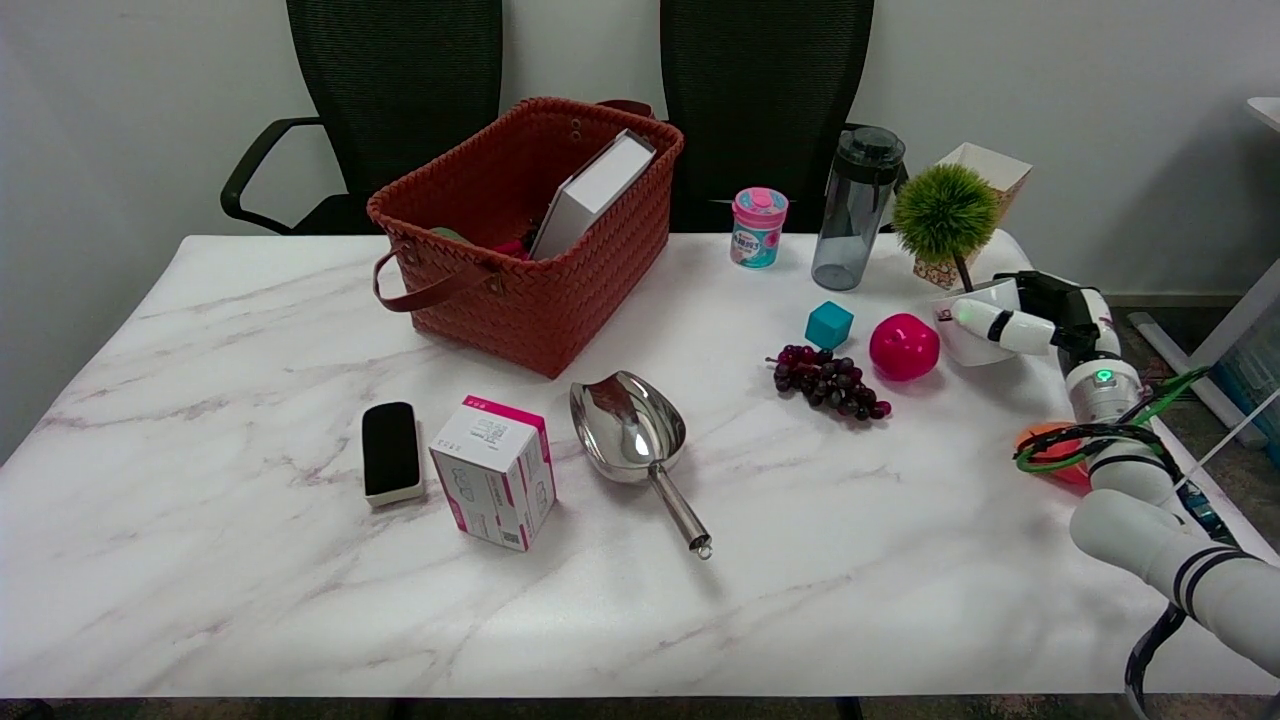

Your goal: Pick up the potted plant.

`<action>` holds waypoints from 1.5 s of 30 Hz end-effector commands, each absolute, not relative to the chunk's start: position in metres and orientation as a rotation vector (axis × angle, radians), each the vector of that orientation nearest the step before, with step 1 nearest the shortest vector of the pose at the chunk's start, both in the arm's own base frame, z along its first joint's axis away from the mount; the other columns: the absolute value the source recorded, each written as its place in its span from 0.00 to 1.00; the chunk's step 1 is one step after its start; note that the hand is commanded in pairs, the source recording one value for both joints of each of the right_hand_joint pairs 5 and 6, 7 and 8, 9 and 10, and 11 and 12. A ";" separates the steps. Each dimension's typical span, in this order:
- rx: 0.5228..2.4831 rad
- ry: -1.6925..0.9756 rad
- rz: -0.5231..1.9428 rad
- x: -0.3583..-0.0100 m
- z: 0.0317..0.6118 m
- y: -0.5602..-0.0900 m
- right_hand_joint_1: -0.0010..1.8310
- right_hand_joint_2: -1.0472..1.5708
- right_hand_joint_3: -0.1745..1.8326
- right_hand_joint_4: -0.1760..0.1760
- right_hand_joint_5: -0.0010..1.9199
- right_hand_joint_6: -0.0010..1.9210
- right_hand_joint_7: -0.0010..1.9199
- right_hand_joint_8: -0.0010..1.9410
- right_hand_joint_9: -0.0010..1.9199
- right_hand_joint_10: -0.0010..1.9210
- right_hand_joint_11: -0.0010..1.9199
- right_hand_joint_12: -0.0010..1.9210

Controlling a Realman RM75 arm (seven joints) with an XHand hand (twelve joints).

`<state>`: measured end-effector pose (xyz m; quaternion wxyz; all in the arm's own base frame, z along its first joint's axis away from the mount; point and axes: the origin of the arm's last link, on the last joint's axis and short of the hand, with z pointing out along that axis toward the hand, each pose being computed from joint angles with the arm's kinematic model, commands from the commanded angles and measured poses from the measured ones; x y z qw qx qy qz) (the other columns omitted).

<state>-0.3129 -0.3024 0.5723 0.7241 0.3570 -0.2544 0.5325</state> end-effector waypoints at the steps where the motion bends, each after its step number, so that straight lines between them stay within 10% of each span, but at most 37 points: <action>1: 0.786 -0.531 1.185 -0.314 0.575 -0.294 0.66 0.61 0.37 0.50 0.39 0.39 0.55 0.55 0.52 0.52 0.34 0.34; 45: 1.056 -0.366 1.393 -0.217 0.567 -0.300 0.66 0.64 0.37 0.50 0.39 0.39 0.58 0.58 0.54 0.54 0.35 0.35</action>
